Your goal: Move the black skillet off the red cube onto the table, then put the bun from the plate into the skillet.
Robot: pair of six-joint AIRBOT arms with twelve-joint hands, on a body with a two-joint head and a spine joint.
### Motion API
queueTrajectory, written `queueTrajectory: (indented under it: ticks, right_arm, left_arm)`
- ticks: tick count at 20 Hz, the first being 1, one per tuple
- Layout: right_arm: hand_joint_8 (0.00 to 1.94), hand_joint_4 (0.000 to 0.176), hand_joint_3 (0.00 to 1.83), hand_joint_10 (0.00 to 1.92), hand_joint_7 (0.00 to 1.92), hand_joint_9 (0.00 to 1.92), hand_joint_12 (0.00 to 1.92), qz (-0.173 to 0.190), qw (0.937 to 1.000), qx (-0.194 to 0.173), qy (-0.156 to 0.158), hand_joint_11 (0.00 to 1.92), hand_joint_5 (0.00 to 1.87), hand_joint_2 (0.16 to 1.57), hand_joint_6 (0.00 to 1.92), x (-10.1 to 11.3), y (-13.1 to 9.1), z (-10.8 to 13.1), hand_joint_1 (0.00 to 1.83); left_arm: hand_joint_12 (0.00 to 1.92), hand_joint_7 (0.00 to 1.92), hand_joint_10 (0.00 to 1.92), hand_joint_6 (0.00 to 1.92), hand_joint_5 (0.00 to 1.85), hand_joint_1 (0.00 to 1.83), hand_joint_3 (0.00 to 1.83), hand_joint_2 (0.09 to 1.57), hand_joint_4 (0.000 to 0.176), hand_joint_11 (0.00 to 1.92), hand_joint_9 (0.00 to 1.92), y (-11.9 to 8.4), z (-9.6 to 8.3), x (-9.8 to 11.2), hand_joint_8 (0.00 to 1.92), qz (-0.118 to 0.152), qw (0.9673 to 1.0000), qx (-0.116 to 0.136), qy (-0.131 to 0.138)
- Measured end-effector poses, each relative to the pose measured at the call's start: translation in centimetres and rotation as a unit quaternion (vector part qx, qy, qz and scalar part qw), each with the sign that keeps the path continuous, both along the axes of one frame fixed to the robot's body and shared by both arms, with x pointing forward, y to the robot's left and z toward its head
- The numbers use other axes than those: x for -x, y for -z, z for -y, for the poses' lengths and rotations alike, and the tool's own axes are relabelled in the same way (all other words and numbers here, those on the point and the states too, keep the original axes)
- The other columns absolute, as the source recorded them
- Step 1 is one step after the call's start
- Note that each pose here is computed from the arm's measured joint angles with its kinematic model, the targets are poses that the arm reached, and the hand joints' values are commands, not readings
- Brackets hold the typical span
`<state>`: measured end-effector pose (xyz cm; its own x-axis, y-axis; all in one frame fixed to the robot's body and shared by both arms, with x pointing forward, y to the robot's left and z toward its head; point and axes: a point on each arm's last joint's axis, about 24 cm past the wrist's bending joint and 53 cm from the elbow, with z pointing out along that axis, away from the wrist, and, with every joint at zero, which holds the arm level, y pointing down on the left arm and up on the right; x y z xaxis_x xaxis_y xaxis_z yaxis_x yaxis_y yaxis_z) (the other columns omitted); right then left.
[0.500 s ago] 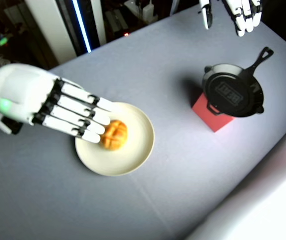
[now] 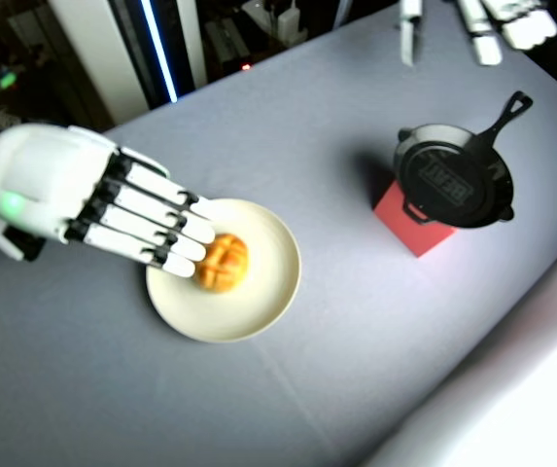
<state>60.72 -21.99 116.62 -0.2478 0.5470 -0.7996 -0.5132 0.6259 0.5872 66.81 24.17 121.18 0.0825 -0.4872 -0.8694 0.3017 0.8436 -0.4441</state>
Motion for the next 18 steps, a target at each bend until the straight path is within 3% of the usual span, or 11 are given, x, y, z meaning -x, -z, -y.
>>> queueTrajectory:
  ticks: [3, 7, 9, 10, 12, 13, 14, 15, 16, 17, 18]
  right_arm:
    - [0.01, 0.007, 0.00, 0.01, 0.43, 0.42, 0.36, 0.000, 1.0000, 0.000, 0.000, 0.29, 0.46, 1.28, 0.00, 0.0, 0.0, 0.0, 0.73]
    - [0.00, 0.000, 0.00, 0.00, 0.43, 0.41, 0.35, -0.001, 1.0000, 0.005, -0.003, 0.28, 0.47, 1.28, 0.00, 0.1, 0.2, -0.1, 0.71]
    - [0.00, 0.011, 0.00, 0.00, 0.43, 0.42, 0.35, -0.004, 0.9999, 0.010, -0.005, 0.30, 0.46, 1.28, 0.00, 0.1, 0.4, 0.0, 0.70]
    - [0.00, 0.003, 0.00, 0.01, 0.43, 0.43, 0.36, -0.005, 0.9999, 0.011, -0.005, 0.31, 0.47, 1.28, 0.00, 0.1, 0.5, 0.0, 0.68]
    - [0.00, 0.000, 0.00, 0.00, 0.43, 0.42, 0.36, -0.005, 0.9999, 0.011, -0.006, 0.30, 0.47, 1.29, 0.00, 0.1, 0.6, 0.0, 0.66]
    - [0.00, 0.005, 0.01, 0.00, 0.41, 0.41, 0.36, -0.005, 0.9999, 0.011, -0.006, 0.29, 0.46, 1.30, 0.00, 0.1, 0.6, -0.1, 0.63]
    - [0.00, 0.025, 0.01, 0.00, 0.40, 0.41, 0.36, -0.005, 0.9999, 0.012, -0.008, 0.29, 0.45, 1.30, 0.00, 0.1, 0.6, -0.2, 0.63]
    - [0.00, 0.023, 0.00, 0.00, 0.41, 0.41, 0.37, -0.006, 0.9999, 0.011, -0.009, 0.30, 0.45, 1.30, 0.00, 0.2, 0.7, -0.3, 0.66]
    - [0.00, 0.026, 0.00, 0.00, 0.41, 0.41, 0.37, -0.008, 0.9999, 0.012, -0.010, 0.30, 0.45, 1.30, 0.00, 0.2, 0.9, -0.3, 0.65]
    - [0.00, 0.041, 0.00, 0.00, 0.41, 0.42, 0.37, -0.010, 0.9998, 0.012, -0.010, 0.30, 0.45, 1.30, 0.00, 0.2, 0.9, -0.3, 0.64]
    - [0.00, 0.040, 0.00, 0.00, 0.41, 0.41, 0.36, -0.010, 0.9998, 0.012, -0.011, 0.29, 0.46, 1.30, 0.00, 0.2, 0.9, -0.4, 0.66]
  left_arm:
    - [0.00, 0.07, 0.00, 0.01, 0.18, 0.77, 0.00, 1.03, 0.108, 0.00, 0.03, 2.6, 0.5, -4.1, 0.01, -0.061, 0.9981, 0.008, -0.002]
    - [0.00, 0.15, 0.01, 0.01, 0.22, 0.74, 0.00, 1.03, 0.142, 0.01, 0.07, 2.9, 1.4, -8.5, 0.01, -0.096, 0.9950, 0.025, -0.001]
    - [0.01, 0.23, 0.01, 0.01, 0.28, 0.78, 0.00, 1.05, 0.105, 0.01, 0.12, 3.0, 1.4, -9.8, 0.01, -0.108, 0.9937, 0.028, -0.005]
    - [0.07, 0.31, 0.01, 0.01, 0.35, 0.77, 0.00, 1.07, 0.091, 0.11, 0.23, 3.1, 1.2, -10.2, 0.01, -0.115, 0.9928, 0.032, -0.008]
    - [0.82, 0.63, 0.02, 0.03, 0.68, 0.80, 0.00, 1.08, 0.000, 0.10, 0.54, 3.2, 0.9, -11.0, 0.03, -0.125, 0.9913, 0.039, -0.012]
    - [1.33, 0.72, 0.75, 0.68, 0.69, 0.87, 0.00, 1.09, 0.000, 0.41, 0.68, 3.1, 0.8, -11.3, 0.66, -0.125, 0.9911, 0.042, -0.013]
    - [1.80, 0.69, 1.69, 1.65, 0.62, 0.88, 0.00, 1.11, 0.028, 0.77, 0.78, 3.2, 0.8, -11.3, 1.67, -0.127, 0.9908, 0.044, -0.014]
    - [1.90, 0.77, 1.87, 1.87, 0.72, 0.92, 0.00, 1.14, 0.106, 0.94, 0.88, 3.4, 0.9, -11.3, 1.87, -0.131, 0.9903, 0.044, -0.013]
    - [1.92, 1.04, 1.91, 1.91, 0.99, 1.00, 0.01, 1.21, 0.149, 1.30, 1.22, 3.5, 1.0, -11.3, 1.91, -0.134, 0.9896, 0.050, -0.013]
    - [1.92, 1.21, 1.92, 1.92, 1.12, 1.12, 0.01, 1.25, 0.157, 1.50, 1.43, 3.6, 1.1, -11.4, 1.92, -0.135, 0.9892, 0.054, -0.014]
    - [1.92, 1.38, 1.92, 1.92, 1.22, 1.23, 0.00, 1.30, 0.026, 1.64, 1.60, 3.6, 1.1, -11.3, 1.92, -0.135, 0.9891, 0.058, -0.014]
